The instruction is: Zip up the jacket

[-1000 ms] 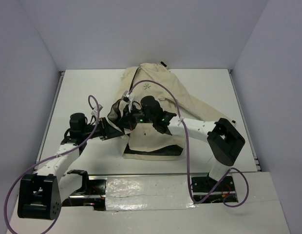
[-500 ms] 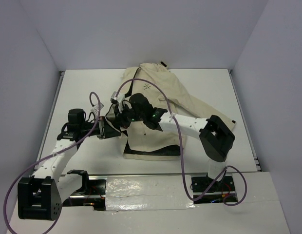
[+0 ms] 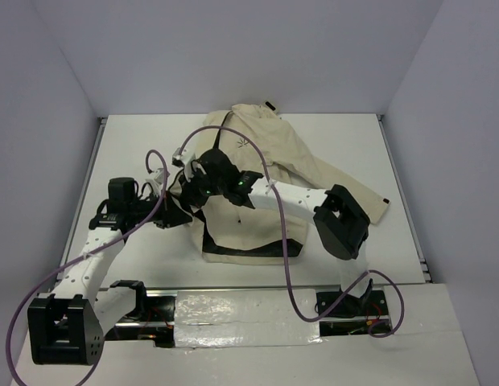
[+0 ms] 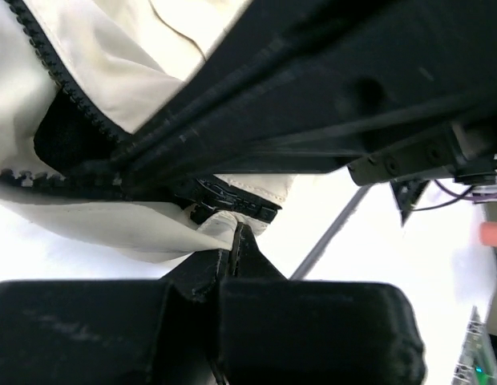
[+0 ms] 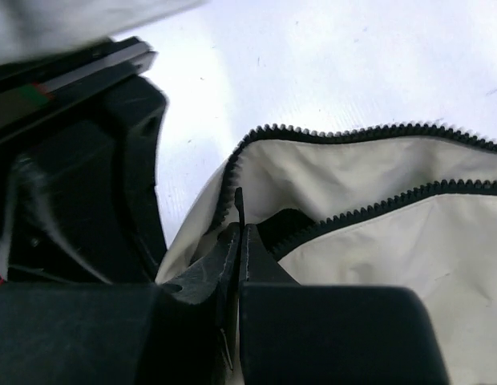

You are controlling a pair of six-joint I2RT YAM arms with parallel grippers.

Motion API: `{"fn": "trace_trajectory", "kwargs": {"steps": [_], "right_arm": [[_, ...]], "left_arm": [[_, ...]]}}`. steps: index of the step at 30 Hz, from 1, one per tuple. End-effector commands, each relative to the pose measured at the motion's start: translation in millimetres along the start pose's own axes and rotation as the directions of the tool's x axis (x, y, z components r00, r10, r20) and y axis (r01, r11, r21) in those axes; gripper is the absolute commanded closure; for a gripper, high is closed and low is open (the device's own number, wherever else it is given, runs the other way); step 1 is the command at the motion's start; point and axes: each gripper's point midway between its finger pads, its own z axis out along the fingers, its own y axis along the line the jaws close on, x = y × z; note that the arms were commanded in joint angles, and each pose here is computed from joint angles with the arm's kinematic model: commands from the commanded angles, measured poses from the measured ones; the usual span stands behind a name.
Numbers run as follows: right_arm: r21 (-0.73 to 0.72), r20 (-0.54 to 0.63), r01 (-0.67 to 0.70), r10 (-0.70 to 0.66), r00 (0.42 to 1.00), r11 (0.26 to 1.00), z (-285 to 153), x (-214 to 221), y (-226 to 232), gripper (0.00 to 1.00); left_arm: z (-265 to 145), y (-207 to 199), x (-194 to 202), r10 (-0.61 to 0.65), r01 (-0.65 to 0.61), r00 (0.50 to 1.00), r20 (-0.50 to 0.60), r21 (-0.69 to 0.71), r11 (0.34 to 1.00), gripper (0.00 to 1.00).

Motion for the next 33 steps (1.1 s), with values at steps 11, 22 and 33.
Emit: {"fn": "trace_trajectory", "kwargs": {"steps": [11,22,33], "right_arm": [[0.055,0.230,0.009,-0.021,0.973,0.998,-17,-76,-42,0.90],[0.151,0.293,-0.278,0.226,0.929,0.949,-101,-73,-96,0.38],[0.599,0.180,-0.514,0.521,0.834,0.615,-162,44,-222,0.37]], "left_arm": [[-8,-38,21,-0.060,0.074,0.994,-0.095,0.142,0.987,1.00],[-16,-42,-11,0.015,-0.009,0.997,-0.080,0.079,0.997,0.29],[-59,1,-106,0.205,-0.201,0.978,-0.023,-0.332,0.922,0.01]]}}
